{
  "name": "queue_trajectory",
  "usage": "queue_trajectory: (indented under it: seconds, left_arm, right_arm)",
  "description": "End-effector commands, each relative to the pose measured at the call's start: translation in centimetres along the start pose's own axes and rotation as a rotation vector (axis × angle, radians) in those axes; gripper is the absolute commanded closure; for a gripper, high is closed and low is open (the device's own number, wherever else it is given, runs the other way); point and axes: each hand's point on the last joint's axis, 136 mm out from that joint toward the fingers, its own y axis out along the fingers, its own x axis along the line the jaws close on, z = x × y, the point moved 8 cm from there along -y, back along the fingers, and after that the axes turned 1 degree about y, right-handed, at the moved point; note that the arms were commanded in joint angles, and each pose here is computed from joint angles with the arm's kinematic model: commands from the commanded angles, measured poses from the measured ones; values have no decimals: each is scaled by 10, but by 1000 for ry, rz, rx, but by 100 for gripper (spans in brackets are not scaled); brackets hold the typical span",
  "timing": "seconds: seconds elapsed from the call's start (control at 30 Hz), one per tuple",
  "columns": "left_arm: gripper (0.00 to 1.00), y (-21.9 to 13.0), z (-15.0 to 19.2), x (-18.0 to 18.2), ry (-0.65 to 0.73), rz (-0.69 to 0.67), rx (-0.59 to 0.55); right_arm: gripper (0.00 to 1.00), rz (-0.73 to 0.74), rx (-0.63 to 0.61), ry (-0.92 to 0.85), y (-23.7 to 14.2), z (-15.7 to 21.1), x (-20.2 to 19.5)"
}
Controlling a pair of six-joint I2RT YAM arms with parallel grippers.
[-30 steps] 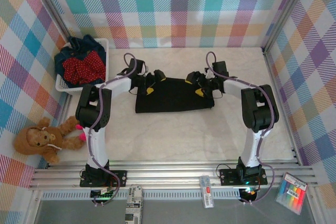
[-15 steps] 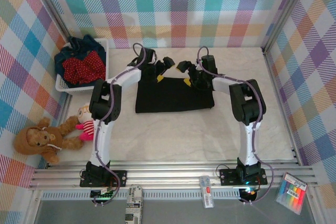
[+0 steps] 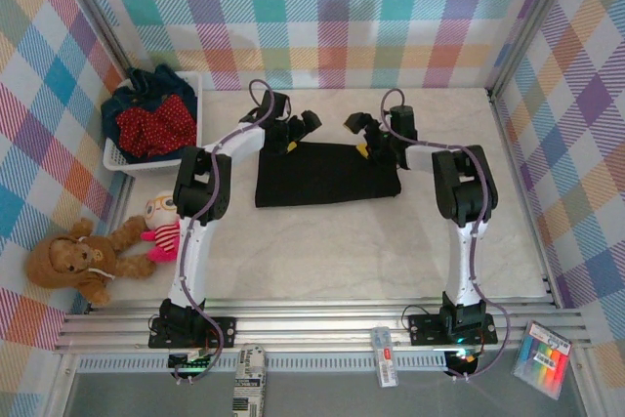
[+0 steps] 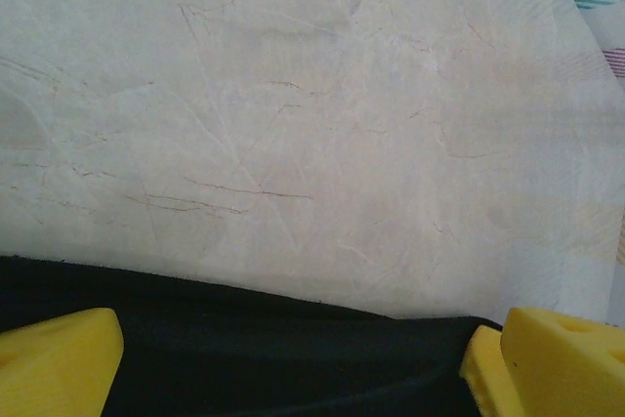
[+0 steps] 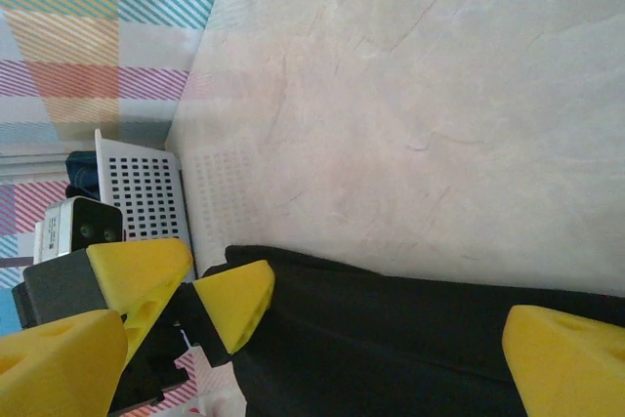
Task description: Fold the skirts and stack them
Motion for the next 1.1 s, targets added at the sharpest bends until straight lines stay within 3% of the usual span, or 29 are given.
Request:
queue_trajectory:
  seconds: [0.0, 0.27, 0.47, 0.6, 0.8, 0.93, 1.07]
  left_arm:
    - [0, 20, 22, 79, -32, -241, 79]
    - [0, 10, 6, 50, 42, -119, 92]
    - [0, -19, -11, -1, 90, 0, 102]
    - [0, -49, -11, -39, 126, 64, 85]
    - [0, -61, -7, -33, 68, -18, 80]
    - [0, -62, 6, -35, 29, 31, 120]
    - [0, -84, 34, -47, 75, -8, 115]
  right_arm:
    - [1, 159, -32, 41, -17, -3, -52]
    - [1, 232, -101, 41, -57, -10, -62]
    - [1, 244, -111, -29, -86, -13, -37]
    - [1, 153, -49, -54, -98, 1, -10]
    - [1, 113, 41, -74, -99, 31, 8]
    - [1, 231, -18, -10, -111, 37, -8]
    - [1, 399, -65, 22, -137, 47, -22]
